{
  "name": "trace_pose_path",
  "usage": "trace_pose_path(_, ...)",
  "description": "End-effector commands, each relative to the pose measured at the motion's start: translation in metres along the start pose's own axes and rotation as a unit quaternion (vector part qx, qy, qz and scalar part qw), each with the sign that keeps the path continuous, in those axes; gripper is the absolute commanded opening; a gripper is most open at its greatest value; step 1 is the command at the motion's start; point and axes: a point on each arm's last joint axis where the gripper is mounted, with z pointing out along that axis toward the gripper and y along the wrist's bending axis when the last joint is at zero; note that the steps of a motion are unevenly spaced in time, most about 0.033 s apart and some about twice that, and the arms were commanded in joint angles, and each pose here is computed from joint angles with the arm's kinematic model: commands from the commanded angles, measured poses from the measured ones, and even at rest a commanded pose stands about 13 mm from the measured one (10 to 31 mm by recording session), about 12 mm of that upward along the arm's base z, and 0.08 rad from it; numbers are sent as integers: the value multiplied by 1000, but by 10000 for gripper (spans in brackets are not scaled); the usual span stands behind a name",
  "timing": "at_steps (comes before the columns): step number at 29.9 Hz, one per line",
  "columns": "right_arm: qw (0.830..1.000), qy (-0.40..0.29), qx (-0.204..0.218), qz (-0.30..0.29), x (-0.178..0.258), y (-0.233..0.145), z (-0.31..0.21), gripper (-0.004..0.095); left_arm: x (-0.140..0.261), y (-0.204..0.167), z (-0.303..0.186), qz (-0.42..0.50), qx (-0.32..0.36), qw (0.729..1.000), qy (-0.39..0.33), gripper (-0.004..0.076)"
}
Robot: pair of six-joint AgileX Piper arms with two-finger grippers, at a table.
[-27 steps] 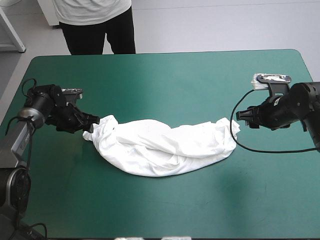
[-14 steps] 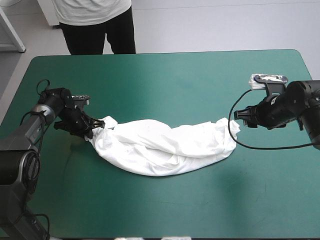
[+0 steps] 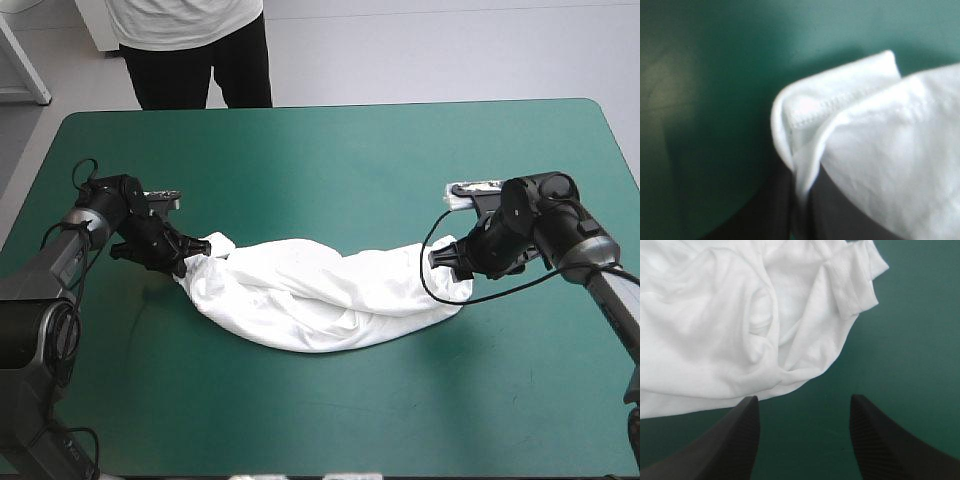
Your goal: Fold the cloth
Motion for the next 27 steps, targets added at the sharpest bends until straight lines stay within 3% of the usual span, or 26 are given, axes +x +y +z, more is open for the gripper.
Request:
trace_pose_path(1, 1000, -24, 8, -1, 3, -2, 5, 509, -1, -2, -9, 0, 3, 1000, -16, -10)
trace_pose_path(13, 1000, -12, 8, 9, 1, -5, 66, 509, -1, -2, -9, 4, 7, 1000, -14, -10)
trace_pose_path(19, 999, 30, 9, 15, 0, -6, 95, 491, -1, -2, -9, 4, 7, 1000, -14, -10)
trace_pose_path(22, 999, 41, 10, 15, 0, -6, 103, 349, -1, -2, -9, 4, 7, 1000, -14, -10)
trace_pose_path(26, 999, 49, 10, 6, 1, -6, 104, -23, -1, -3, -10, 2, 9, 1000, -15, -10)
trace_pose_path(27, 999, 52, 11, 5, 1, -7, 104, -9, -1, -4, -11, 2, 13, 1000, -15, -10)
